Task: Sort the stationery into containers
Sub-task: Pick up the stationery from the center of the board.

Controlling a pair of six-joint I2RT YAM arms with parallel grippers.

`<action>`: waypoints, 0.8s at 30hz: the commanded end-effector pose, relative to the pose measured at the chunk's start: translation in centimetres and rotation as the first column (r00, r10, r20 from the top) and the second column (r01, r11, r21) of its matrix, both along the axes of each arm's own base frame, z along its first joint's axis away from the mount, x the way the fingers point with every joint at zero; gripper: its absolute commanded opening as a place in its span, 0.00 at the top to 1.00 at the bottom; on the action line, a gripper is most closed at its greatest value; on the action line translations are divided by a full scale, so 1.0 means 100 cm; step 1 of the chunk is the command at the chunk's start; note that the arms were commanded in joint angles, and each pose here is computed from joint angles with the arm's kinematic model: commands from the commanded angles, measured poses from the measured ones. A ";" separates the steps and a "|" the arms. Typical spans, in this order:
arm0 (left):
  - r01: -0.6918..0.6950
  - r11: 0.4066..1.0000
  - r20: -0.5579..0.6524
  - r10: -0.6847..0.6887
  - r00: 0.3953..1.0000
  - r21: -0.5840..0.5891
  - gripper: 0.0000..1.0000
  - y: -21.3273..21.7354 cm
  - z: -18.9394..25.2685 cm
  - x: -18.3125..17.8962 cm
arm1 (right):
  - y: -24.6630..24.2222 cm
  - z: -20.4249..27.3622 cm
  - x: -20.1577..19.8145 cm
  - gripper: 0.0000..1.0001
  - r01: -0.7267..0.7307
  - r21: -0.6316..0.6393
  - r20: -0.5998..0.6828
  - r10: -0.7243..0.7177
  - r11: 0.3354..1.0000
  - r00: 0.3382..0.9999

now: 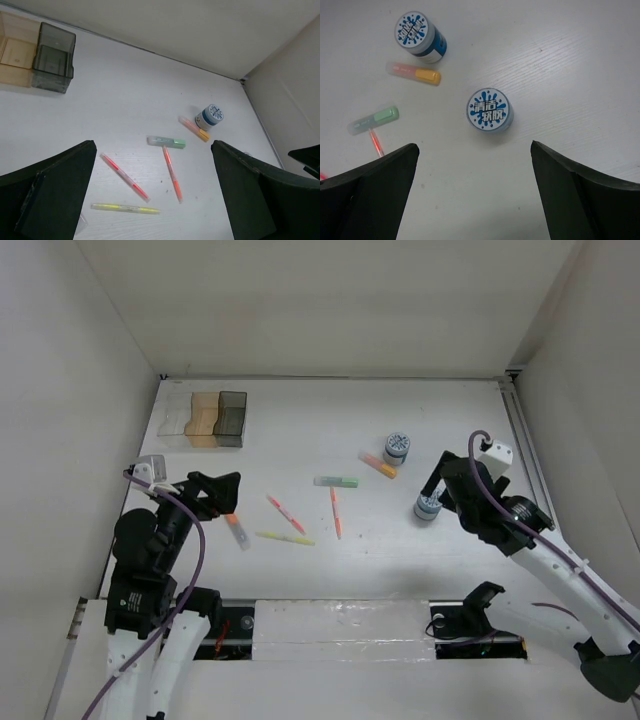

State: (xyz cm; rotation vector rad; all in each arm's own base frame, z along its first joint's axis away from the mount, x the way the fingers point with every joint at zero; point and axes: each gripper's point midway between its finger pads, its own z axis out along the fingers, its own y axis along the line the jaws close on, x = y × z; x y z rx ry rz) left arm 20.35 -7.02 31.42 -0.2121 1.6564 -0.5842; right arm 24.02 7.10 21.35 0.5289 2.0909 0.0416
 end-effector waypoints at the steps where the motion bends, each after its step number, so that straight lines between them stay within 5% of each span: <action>1: -0.032 0.999 0.024 0.032 0.999 -0.008 0.00 0.005 0.009 0.006 | -0.003 0.020 0.004 0.00 0.015 0.019 0.063 -0.017 1.000 0.998; 13: -0.152 0.987 0.023 0.154 0.988 -0.056 0.00 0.025 0.014 0.001 | 0.013 -0.015 0.020 0.00 0.000 0.074 -0.023 0.002 0.997 1.000; 19: -0.151 0.987 0.042 0.154 0.987 -0.062 0.00 0.025 0.018 -0.003 | 0.016 -0.040 0.041 0.00 -0.052 -0.044 -0.115 0.047 0.998 0.992; 24: -0.123 0.991 0.009 0.124 0.992 -0.053 0.00 0.019 0.012 0.003 | 0.036 -0.010 0.086 0.00 -0.178 -0.053 -0.022 0.177 0.983 0.984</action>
